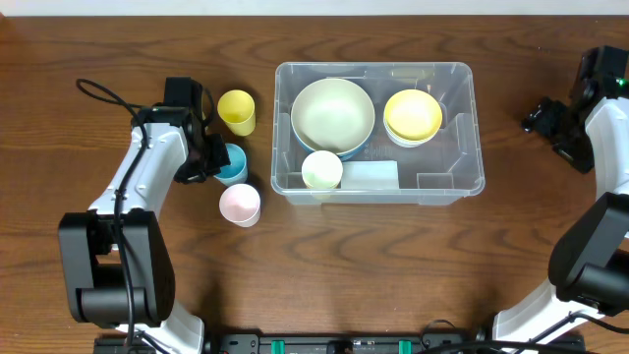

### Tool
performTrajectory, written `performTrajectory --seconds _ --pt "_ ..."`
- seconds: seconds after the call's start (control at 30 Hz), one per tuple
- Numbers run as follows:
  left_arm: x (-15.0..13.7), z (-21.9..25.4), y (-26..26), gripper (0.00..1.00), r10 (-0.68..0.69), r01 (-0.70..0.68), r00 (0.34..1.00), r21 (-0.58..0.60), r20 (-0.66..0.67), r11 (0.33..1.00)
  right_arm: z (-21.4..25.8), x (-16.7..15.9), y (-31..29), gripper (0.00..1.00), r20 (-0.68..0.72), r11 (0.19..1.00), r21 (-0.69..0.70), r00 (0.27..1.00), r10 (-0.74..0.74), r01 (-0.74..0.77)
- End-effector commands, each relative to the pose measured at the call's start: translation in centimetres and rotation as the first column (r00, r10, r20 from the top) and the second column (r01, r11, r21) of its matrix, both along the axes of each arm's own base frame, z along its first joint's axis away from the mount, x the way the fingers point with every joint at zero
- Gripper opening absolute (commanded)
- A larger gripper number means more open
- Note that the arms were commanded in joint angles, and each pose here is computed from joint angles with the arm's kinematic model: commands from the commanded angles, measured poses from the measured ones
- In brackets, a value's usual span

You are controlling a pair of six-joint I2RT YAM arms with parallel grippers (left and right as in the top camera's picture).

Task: Pack container
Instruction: 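Move the left gripper to the blue cup and grasp it, then carry the blue cup into the bin and stack it on the white cup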

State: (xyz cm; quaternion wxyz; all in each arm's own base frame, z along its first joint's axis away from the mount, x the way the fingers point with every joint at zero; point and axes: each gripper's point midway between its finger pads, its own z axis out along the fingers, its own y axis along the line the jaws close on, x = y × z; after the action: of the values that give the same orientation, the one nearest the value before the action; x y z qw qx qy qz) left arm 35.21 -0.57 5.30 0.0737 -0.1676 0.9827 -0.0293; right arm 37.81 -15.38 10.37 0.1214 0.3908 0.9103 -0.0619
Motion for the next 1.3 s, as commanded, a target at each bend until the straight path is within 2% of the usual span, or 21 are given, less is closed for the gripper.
performTrajectory --seconds 0.0,0.2,0.33,0.53,0.67,0.77,0.9,1.03,1.17,1.27 --pt "0.0 -0.3 -0.4 0.06 0.002 -0.002 1.000 -0.028 -0.005 1.000 -0.4 -0.1 0.0 0.99 -0.007 1.000 0.003 1.000 -0.019 0.019" --pt "0.5 0.5 -0.1 0.06 0.008 -0.007 1.000 -0.028 0.016 1.000 -0.4 -0.1 0.0 0.99 -0.007 1.000 0.003 1.000 -0.019 0.019" --pt "1.1 3.4 1.4 0.06 0.043 -0.041 0.996 -0.022 0.073 0.999 -0.4 -0.1 0.0 0.99 -0.007 1.000 0.003 1.000 -0.019 0.019" --pt "1.1 11.0 4.4 0.06 0.111 -0.111 0.968 -0.010 0.224 0.994 -0.4 -0.1 0.0 0.99 -0.007 1.000 0.003 1.000 -0.019 0.019" --pt "0.4 16.5 3.8 0.06 0.097 -0.094 0.923 -0.026 0.371 0.995 -0.4 -0.1 0.0 0.99 -0.007 1.000 0.003 1.000 -0.019 0.019" --pt "-0.4 20.3 0.7 0.06 0.033 0.004 0.876 -0.076 0.481 0.997 -0.4 -0.1 0.0 0.99 -0.007 1.000 0.003 1.000 -0.019 0.019" --pt "-1.7 23.1 -4.3 0.06 -0.137 0.205 0.812 -0.058 0.567 0.977 -0.4 -0.1 0.0 0.99 -0.007 1.000 0.003 1.000 -0.018 0.018" --pt "-2.8 23.1 -9.0 0.06 -0.261 0.350 0.780 -0.051 0.568 0.935 -0.4 -0.1 0.0 0.99 -0.007 1.000 0.003 1.000 -0.019 0.019" --pt "-3.6 21.7 -13.2 0.06 -0.423 0.508 0.730 -0.012 0.536 0.861 -0.4 -0.1 0.0 0.99 -0.007 1.000 0.003 1.000 -0.019 0.019" --pt "-3.9 20.2 -15.4 0.06 -0.504 0.578 0.706 0.006 0.497 0.816 -0.4 -0.1 0.0 0.99 -0.007 1.000 0.003 1.000 -0.019 0.019"
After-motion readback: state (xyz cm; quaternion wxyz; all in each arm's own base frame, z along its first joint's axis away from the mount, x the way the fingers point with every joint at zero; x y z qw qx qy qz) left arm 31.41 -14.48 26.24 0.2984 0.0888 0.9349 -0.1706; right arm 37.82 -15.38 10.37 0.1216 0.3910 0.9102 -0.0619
